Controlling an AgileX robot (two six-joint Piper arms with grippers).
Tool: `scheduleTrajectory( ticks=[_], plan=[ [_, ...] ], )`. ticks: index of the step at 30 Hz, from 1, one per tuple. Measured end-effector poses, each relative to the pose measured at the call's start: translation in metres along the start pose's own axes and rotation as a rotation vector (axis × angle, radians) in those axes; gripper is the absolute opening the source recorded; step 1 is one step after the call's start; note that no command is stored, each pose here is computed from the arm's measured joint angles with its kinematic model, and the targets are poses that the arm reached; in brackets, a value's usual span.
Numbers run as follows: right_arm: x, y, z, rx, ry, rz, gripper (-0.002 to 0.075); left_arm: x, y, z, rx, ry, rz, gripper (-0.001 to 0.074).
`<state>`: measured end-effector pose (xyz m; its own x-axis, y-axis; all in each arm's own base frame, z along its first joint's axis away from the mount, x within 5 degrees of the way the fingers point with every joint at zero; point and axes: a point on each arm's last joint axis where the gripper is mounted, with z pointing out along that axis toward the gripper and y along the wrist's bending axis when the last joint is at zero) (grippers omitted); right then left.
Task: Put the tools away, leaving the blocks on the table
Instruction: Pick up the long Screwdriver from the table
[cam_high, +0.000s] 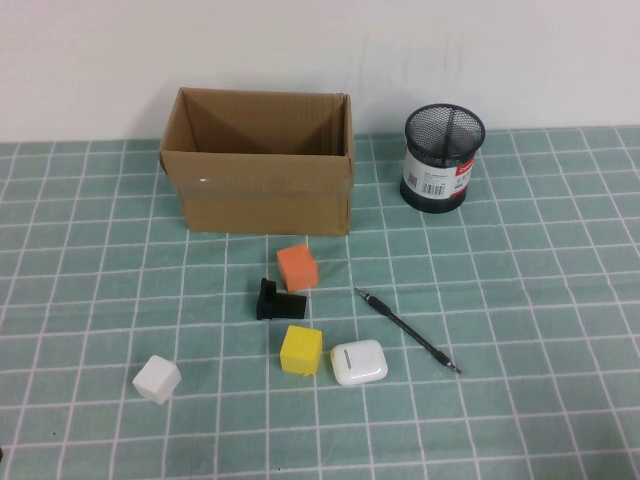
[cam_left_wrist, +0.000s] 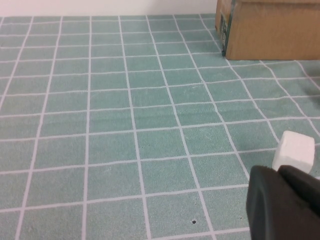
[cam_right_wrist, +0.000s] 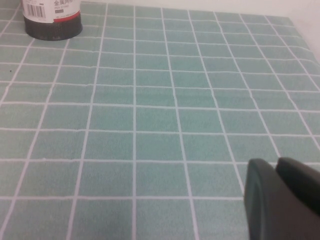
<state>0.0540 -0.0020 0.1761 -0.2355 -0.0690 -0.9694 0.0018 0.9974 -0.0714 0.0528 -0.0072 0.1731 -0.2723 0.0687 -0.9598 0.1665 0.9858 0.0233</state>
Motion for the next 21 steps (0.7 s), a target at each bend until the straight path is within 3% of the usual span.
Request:
scheduleTrajectory(
  ticks=[2, 10, 14, 17, 21],
  plan=[
    [-0.003, -0.001, 0.000, 0.006, -0.033, -0.023, -0.0007, 0.000, 0.000, 0.000, 0.000, 0.000, 0.000, -0.0002],
    [-0.026, 0.001, -0.004, -0.096, -0.280, 0.567, -0.0007, 0.000, 0.000, 0.000, 0.000, 0.000, 0.000, -0.0003],
    [-0.030, -0.001, -0.005, -0.107, -0.330, 0.676, -0.0007, 0.000, 0.000, 0.000, 0.000, 0.000, 0.000, -0.0003],
    [-0.034, 0.000, -0.007, -0.144, -0.311, 0.860, -0.0007, 0.000, 0.000, 0.000, 0.000, 0.000, 0.000, -0.0003],
    [-0.052, 0.008, -0.010, -0.201, -0.152, 0.832, -0.0002, 0.000, 0.000, 0.000, 0.000, 0.000, 0.000, -0.0003]
  ],
)
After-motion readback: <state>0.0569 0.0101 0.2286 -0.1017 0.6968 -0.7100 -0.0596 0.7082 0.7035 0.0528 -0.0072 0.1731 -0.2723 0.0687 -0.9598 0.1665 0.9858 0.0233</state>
